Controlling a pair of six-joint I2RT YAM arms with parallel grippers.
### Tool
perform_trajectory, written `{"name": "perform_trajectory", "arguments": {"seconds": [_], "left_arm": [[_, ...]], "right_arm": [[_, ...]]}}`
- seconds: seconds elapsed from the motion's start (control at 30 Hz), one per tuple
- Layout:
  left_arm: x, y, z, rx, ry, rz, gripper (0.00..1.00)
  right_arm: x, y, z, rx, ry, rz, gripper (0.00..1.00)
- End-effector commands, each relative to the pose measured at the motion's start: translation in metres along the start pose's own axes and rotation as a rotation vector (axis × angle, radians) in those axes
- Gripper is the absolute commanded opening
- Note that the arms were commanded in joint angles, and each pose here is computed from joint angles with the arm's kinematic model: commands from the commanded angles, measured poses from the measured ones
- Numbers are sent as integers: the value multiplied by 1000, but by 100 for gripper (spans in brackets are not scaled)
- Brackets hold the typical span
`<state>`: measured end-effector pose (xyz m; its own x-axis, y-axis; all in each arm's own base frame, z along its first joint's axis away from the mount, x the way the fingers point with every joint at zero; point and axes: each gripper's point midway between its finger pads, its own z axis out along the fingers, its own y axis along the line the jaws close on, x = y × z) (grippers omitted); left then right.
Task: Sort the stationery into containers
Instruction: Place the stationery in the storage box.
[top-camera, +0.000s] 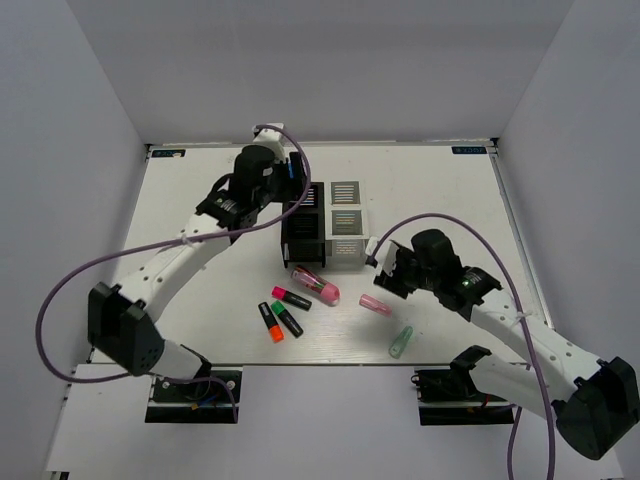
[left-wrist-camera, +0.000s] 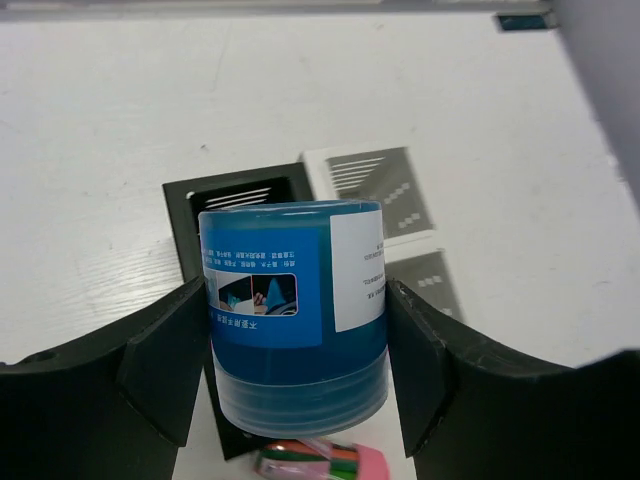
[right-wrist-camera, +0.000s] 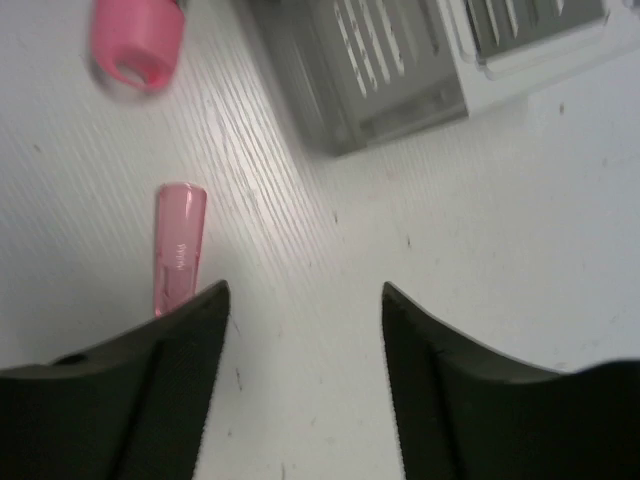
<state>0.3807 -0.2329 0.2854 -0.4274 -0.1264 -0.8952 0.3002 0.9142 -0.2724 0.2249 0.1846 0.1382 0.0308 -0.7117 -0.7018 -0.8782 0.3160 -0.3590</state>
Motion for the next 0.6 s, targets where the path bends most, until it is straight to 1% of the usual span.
{"name": "perform_trajectory", "arguments": {"seconds": [0.0, 0.03, 0.07, 0.23, 0.27, 0.37, 0.43, 0.47, 0.57], "left_arm": [[-17, 4, 16, 8, -45, 28, 0], [-11, 9, 28, -4, -28, 36, 0], [-14, 9, 32, -3, -42, 41, 0], [-10, 18, 55, -23, -60, 70, 0], [-3, 20, 62, -27, -39, 64, 0], [-17, 15, 68, -12, -20, 46, 0], [-5, 16, 72, -14, 58, 55, 0], [-12, 13, 73, -6, 54, 64, 0], [-14, 11, 69, 2, 83, 86, 0]], "right_arm": [[11, -17, 3, 100, 34, 15, 72], [11, -19, 5, 109, 31, 22, 76], [16, -17, 8, 106, 40, 32, 78], [26, -15, 17, 112, 43, 50, 80], [29, -15, 18, 118, 50, 49, 80], [33, -15, 19, 124, 57, 47, 81], [34, -15, 19, 124, 59, 49, 81], [36, -14, 20, 115, 61, 55, 82], [36, -12, 21, 108, 62, 54, 84]]}}
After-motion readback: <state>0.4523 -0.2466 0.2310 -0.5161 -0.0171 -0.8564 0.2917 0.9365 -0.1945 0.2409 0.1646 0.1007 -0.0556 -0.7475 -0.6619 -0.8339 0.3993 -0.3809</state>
